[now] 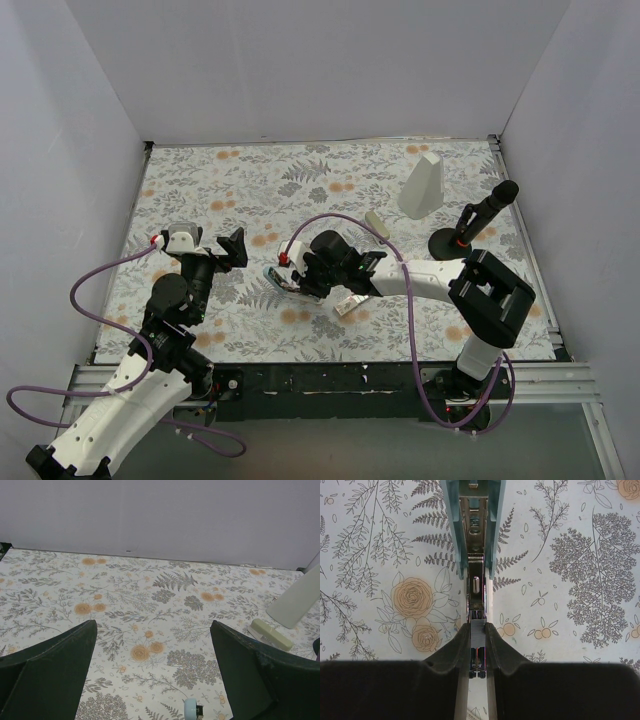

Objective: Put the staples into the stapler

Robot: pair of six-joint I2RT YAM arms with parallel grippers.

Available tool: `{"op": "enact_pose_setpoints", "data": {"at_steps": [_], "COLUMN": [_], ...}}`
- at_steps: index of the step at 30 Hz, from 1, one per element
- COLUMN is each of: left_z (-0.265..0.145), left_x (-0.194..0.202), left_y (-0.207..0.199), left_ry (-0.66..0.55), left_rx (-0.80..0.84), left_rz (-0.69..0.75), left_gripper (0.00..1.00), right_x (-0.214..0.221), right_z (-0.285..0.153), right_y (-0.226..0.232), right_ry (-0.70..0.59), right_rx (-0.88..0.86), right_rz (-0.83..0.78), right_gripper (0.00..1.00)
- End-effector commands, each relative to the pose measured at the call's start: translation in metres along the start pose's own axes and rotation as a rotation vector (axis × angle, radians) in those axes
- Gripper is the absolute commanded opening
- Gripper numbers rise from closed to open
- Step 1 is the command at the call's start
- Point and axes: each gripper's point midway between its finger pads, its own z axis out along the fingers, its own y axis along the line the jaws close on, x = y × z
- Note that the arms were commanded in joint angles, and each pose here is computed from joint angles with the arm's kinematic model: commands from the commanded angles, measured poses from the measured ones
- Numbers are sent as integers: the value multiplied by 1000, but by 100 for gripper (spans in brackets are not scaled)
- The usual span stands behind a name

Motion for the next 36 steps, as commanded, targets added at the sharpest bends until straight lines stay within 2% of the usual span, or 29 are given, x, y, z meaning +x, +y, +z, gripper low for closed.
{"op": "enact_pose_setpoints", "data": {"at_steps": [1,36], "left_z": [1,1], "left_x": [2,3], "left_y": [2,1], "left_ry": [2,4], "left_rx": [-5,3], "left_rz": [6,4], "left_gripper": [98,98], "right_x": [-20,4], "right_z": [-9,-2], "right_y": [2,3], "right_ry": [-52,32], "right_rx": [0,-1], "right_rz": [-9,12], "right_gripper": [8,9]}}
